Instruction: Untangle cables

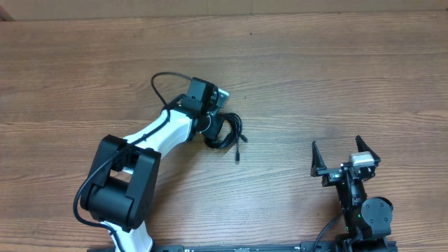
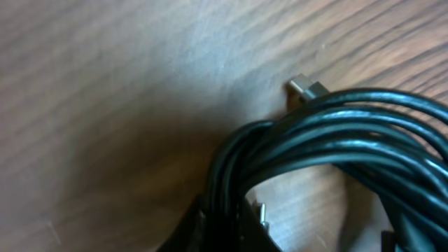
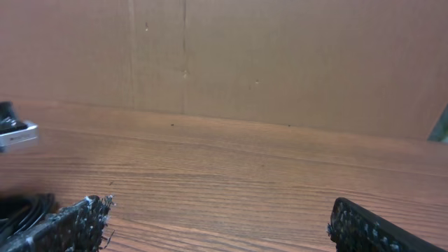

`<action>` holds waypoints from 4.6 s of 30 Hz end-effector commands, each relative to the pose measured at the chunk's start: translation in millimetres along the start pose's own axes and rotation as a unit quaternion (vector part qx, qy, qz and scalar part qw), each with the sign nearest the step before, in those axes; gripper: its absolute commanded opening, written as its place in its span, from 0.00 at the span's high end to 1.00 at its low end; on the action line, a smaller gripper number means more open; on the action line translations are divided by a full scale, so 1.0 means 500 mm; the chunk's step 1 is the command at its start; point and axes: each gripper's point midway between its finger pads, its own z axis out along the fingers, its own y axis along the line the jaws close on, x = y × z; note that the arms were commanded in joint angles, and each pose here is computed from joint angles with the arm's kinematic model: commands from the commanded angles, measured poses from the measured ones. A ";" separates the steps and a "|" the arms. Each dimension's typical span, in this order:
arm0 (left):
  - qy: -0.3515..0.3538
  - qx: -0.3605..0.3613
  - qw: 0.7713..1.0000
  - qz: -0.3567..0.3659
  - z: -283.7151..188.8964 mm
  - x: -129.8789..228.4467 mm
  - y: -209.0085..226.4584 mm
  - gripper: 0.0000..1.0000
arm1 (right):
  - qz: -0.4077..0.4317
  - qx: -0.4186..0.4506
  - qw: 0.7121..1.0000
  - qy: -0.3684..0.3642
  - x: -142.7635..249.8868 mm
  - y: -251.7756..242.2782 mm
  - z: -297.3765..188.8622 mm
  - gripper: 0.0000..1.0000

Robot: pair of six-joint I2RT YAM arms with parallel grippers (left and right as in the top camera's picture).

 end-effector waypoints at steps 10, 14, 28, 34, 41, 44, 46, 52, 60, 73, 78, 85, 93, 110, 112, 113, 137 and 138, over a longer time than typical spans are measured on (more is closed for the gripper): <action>0.075 0.192 0.944 -0.256 -0.034 0.014 -0.136 0.28 | -0.003 -0.001 1.000 0.001 0.006 0.002 0.001 0.00; 0.070 0.186 0.946 -0.255 -0.032 0.011 -0.132 0.01 | -0.003 -0.001 1.000 0.000 0.006 0.001 0.001 0.00; 0.065 0.140 0.969 -0.194 -0.021 0.029 -0.101 0.41 | -0.003 -0.001 1.000 0.000 0.006 0.001 0.001 0.00; 0.060 0.139 0.971 -0.187 -0.018 0.025 -0.107 0.51 | -0.003 -0.001 1.000 0.000 0.006 0.001 0.001 0.00; 0.053 0.085 0.974 -0.204 -0.001 0.028 -0.118 0.68 | -0.003 -0.001 1.000 0.001 0.006 0.002 0.001 0.00; 0.048 0.080 0.976 -0.194 0.001 0.027 -0.126 0.78 | -0.003 -0.001 1.000 0.000 0.006 0.001 0.001 0.00; 0.049 0.077 0.975 -0.202 0.001 0.027 -0.124 0.93 | -0.003 -0.001 1.000 0.000 0.006 0.001 0.001 0.00; 0.049 0.057 0.972 -0.222 0.002 0.030 -0.104 0.96 | -0.003 -0.001 1.000 0.000 0.006 0.001 0.001 0.00; 0.049 0.043 0.968 -0.243 0.003 0.032 -0.092 0.96 | -0.003 -0.001 1.000 0.000 0.006 0.001 0.001 0.00; 0.074 -0.033 0.908 -0.412 0.000 0.077 -0.054 0.96 | -0.002 -0.002 1.000 0.000 0.005 0.002 0.001 0.00; 0.091 -0.052 0.862 -0.496 -0.005 0.100 -0.054 0.95 | 0.085 -0.062 0.994 -0.001 0.001 0.043 -0.002 0.00; 0.110 -0.027 0.860 -0.498 -0.006 0.103 -0.078 0.18 | 0.409 -0.157 0.897 0.049 -0.012 0.111 -0.018 0.00; 0.094 0.040 0.906 -0.412 -0.003 0.062 -0.108 0.67 | 0.505 -0.279 0.805 0.138 -0.019 0.203 -0.066 0.00; 0.099 0.051 0.910 -0.400 -0.004 0.063 -0.120 0.58 | 0.538 -0.222 0.770 0.261 0.092 0.218 -0.049 0.02; 0.099 0.052 0.910 -0.400 -0.004 0.063 -0.120 0.85 | 0.546 -0.201 0.757 0.299 0.126 0.221 -0.049 0.04; 0.098 0.050 0.910 -0.400 -0.004 0.063 -0.119 0.88 | 0.548 -0.195 0.752 0.310 0.135 0.222 -0.049 0.04; 0.099 0.065 0.909 -0.401 -0.005 0.058 -0.126 0.95 | 0.552 -0.240 0.710 0.365 0.166 0.264 -0.010 0.30; 0.099 0.064 0.909 -0.401 -0.005 0.058 -0.126 0.95 | 0.553 -0.241 0.710 0.364 0.165 0.264 -0.008 0.35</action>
